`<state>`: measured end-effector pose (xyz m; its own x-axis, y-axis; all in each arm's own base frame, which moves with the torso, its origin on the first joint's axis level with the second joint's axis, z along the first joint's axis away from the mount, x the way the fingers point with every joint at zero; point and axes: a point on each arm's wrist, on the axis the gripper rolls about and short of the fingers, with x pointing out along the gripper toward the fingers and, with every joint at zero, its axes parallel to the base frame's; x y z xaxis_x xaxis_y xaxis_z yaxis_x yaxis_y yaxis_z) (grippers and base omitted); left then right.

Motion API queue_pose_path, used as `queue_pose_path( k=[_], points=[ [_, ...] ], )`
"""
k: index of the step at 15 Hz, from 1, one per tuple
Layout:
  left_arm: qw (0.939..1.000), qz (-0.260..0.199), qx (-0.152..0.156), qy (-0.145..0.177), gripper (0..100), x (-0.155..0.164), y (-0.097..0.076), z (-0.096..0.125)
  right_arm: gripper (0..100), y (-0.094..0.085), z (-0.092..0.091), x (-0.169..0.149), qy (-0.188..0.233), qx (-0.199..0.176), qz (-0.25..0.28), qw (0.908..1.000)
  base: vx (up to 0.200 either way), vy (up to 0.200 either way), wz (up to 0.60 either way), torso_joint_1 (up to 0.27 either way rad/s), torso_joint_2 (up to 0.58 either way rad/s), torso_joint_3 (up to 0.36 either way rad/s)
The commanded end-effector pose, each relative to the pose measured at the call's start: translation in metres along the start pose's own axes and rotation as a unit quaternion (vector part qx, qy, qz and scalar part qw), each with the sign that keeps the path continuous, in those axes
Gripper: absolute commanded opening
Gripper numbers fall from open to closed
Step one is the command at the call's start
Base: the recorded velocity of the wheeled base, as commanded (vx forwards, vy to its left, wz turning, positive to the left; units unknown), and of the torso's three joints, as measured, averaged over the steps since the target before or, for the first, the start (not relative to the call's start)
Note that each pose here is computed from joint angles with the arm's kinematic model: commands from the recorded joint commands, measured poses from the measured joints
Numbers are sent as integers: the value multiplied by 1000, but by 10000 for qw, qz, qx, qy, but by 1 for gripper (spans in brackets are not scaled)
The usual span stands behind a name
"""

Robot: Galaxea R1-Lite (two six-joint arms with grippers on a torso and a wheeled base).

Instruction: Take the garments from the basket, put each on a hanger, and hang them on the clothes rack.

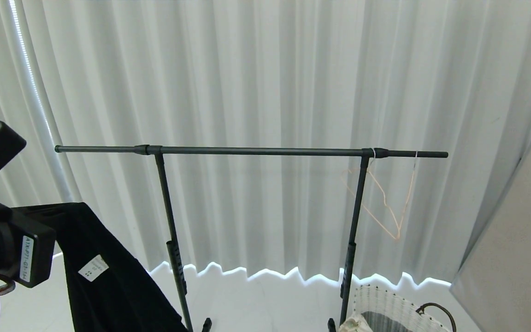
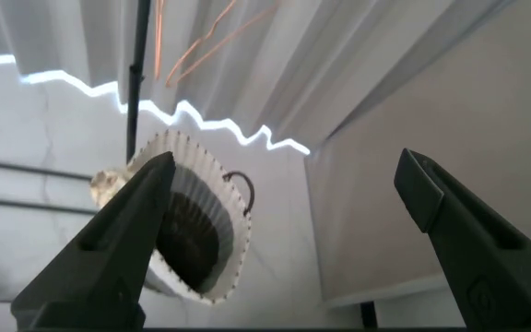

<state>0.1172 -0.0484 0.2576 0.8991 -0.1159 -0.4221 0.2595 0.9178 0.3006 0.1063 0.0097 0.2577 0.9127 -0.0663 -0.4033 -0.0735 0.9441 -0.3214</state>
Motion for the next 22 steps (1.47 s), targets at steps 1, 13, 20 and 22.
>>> queue_pose_path(
  k=[1, 13, 20, 22],
  points=[
    [10000, 51, -24, 29, 0, 1, 1, 0, 100, 1, 0, 7, 126, 29, 34, 9999, 200, 0, 0, -12, -7, 2],
    [9999, 90, -16, 112, 0, 3, 2, -4, 100, 8, 2, 42, 547, 775, 117, 9954, 200, 0, 0, 2, 3, 2],
    [9998, 79, 11, 169, 0, 5, 1, -6, 100, 14, 1, 69, 860, 972, 150, 9914, 86, 0, 0, 1, 2, 2],
    [9998, 79, 4, 169, 0, 5, 1, -7, 100, 15, 4, 81, 820, 991, 120, 9916, 0, 0, 0, 0, 0, 0]
  ],
)
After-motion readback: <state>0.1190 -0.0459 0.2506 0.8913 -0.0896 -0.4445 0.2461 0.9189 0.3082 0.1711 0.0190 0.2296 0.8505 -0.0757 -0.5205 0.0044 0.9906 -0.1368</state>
